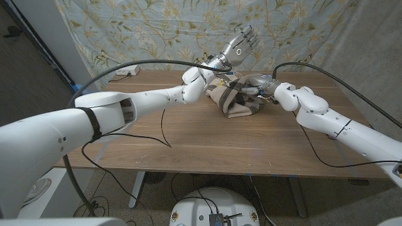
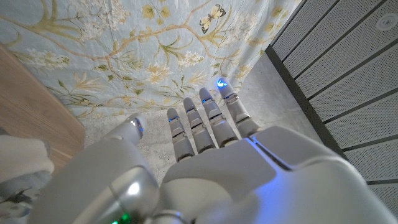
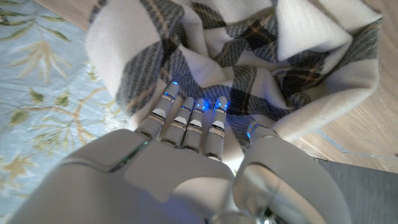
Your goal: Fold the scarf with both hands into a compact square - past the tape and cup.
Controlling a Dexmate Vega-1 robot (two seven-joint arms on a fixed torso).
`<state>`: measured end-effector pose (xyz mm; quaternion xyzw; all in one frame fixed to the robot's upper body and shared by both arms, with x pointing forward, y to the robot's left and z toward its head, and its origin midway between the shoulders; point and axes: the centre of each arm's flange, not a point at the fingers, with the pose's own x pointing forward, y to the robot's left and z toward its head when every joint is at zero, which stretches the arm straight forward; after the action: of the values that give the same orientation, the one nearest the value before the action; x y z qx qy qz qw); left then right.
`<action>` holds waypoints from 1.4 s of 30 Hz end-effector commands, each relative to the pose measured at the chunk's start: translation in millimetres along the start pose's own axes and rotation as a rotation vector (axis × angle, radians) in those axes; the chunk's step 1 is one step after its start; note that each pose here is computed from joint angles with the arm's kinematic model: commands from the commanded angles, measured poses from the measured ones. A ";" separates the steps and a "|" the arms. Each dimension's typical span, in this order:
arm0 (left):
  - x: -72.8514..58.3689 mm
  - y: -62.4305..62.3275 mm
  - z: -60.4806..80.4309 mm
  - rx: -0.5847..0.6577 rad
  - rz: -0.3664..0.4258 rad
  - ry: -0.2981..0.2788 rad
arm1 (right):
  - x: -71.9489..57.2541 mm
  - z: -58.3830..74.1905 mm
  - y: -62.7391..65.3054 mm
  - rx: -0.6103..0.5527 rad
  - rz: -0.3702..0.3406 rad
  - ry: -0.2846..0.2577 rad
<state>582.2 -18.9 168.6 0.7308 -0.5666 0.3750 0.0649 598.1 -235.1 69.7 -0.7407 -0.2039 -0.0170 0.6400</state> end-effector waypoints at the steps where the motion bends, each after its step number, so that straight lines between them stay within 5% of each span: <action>1: -23.6 2.2 -19.6 -0.054 -0.038 0.082 | -39.9 -27.6 -12.9 0.016 -0.034 0.116; 9: -42.1 -2.1 -33.1 -0.087 -0.103 0.138 | -69.8 -51.1 -25.7 0.055 -0.105 0.217; 18: -63.7 -3.8 -53.0 -0.240 -0.202 0.263 | -83.4 -56.7 -37.6 0.095 -0.204 0.234; 25: -86.3 -1.8 -69.6 -0.378 -0.265 0.364 | -82.5 -60.1 -40.4 0.237 -0.298 0.171; 42: -141.3 10.7 -114.9 -0.793 -0.349 0.581 | -74.4 -68.1 -41.7 0.585 -0.386 0.009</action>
<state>531.2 106.4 161.7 0.6701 -0.4987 0.3488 0.4250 532.9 -310.9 94.7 -0.5647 -0.2843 -0.1085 0.7671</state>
